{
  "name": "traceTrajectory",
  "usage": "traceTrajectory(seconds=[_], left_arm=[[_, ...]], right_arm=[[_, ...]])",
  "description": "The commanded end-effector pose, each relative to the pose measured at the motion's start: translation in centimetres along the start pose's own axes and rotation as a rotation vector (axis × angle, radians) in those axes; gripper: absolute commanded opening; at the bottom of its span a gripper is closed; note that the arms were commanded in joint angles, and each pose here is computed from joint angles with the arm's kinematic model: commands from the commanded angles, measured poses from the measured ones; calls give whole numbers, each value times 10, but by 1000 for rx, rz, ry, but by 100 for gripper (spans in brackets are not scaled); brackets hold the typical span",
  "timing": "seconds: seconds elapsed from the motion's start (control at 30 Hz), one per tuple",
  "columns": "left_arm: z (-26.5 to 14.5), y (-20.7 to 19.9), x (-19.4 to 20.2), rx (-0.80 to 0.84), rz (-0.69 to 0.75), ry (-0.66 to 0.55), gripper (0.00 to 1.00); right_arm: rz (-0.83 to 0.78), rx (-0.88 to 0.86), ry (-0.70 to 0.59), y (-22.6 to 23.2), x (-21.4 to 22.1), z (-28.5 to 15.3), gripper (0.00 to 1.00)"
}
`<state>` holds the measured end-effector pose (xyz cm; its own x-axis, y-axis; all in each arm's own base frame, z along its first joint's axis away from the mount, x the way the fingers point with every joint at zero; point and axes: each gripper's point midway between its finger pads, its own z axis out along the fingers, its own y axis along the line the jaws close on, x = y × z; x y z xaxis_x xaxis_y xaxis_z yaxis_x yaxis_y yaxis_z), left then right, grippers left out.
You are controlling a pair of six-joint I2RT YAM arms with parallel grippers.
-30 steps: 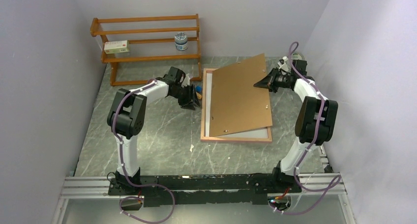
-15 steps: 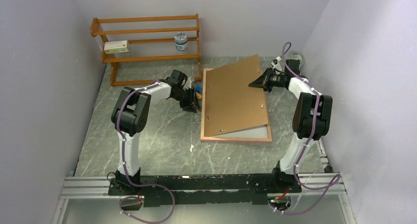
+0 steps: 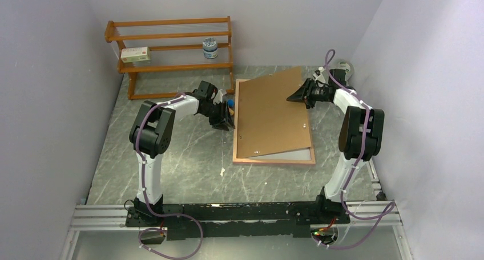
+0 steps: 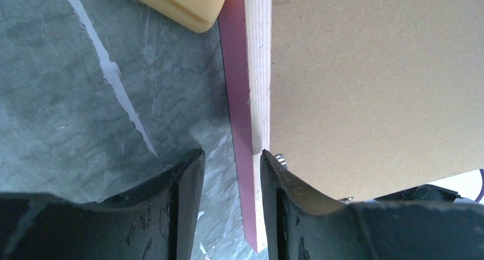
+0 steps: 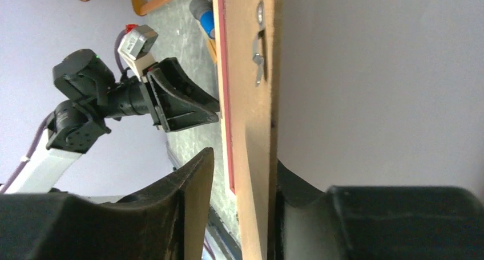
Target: Put the photo into the frame
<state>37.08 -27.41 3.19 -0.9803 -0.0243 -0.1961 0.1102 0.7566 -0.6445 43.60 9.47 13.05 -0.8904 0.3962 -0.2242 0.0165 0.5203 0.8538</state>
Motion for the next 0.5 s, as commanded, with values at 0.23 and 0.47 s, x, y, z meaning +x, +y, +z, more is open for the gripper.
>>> traceTrajectory(seconds=[0.23, 0.47], left_arm=[[6, 4, 6, 1, 23, 16, 48], [6, 4, 7, 1, 22, 18, 52]], right_arm=[[-94, 119, -36, 1, -8, -5, 74], [-129, 320, -34, -25, -11, -13, 91]])
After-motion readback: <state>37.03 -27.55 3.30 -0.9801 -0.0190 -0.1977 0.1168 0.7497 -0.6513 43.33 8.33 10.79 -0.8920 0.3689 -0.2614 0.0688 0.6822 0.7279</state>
